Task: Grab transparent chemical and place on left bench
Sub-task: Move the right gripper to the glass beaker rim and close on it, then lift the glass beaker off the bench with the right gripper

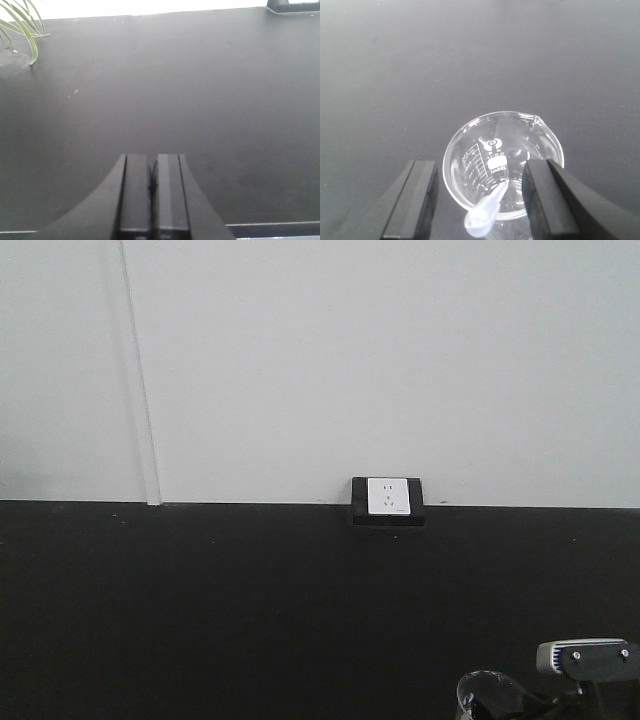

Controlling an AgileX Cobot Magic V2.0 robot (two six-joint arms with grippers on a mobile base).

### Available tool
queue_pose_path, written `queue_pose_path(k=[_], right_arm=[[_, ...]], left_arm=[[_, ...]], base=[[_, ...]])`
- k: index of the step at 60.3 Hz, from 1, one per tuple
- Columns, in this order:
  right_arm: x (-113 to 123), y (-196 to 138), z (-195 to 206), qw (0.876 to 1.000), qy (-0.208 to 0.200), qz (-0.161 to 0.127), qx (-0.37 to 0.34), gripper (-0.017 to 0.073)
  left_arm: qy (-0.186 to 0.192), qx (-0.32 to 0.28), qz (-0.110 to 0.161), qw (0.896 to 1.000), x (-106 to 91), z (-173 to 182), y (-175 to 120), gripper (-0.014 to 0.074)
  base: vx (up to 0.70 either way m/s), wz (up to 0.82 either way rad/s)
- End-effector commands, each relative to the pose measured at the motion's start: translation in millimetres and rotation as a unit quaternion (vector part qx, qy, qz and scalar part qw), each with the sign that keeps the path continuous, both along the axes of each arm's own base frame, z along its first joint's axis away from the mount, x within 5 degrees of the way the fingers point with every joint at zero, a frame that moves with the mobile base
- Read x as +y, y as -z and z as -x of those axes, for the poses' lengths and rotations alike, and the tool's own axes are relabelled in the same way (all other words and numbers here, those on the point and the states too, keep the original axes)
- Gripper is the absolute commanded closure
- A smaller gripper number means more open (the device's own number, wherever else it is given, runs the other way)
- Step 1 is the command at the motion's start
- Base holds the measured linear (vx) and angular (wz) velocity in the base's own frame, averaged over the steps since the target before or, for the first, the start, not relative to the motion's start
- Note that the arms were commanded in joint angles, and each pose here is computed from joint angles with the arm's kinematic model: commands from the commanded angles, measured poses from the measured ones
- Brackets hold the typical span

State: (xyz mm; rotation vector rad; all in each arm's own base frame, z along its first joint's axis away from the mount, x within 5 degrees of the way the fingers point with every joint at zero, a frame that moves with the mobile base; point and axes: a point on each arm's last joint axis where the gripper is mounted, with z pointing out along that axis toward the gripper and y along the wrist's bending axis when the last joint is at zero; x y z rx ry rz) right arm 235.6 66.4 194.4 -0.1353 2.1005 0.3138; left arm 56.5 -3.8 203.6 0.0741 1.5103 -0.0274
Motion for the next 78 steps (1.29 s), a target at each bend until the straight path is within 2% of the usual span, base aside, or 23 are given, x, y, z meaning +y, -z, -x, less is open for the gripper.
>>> queue_pose_path(k=[1,20,28,38,56,70,78], right_arm=[[2,-16,-8,0.998,-0.006,-0.013,-0.053,0.013],[2,-12,-9,0.999,-0.006,-0.008,-0.041,0.0158],[2,-12,-9,0.999,-0.005,-0.008,-0.041,0.0297],[2,-12,-9,0.999,-0.008,-0.005,-0.043,0.0574],[3,-19,-9,0.997,-0.016,-0.006,-0.075,0.0564],[0,-55,4,0.988,-0.019,-0.018,-0.152,0.0564],[-4,-73,17,0.984,-0.017,-0.013,-0.177,0.0564]], left_arm=[[0.0,-0.04,0.007,0.999,0.2,1,-3,0.0597],[0.0,-0.04,0.007,0.999,0.2,1,-3,0.0597],[0.0,-0.04,0.007,0.999,0.2,1,-3,0.0597],[0.0,-0.04,0.007,0.999,0.2,1,-3,0.0597],[0.0,-0.04,0.007,0.999,0.2,1,-3,0.0597],[0.0,-0.04,0.007,0.999,0.2,1,-3,0.0597],[0.0,-0.04,0.007,0.999,0.2,1,-3,0.0597]], base=[[0.0,0.0],[0.0,0.0],[0.0,0.0],[0.0,0.0],[0.0,0.0],[0.0,0.0],[0.0,0.0]])
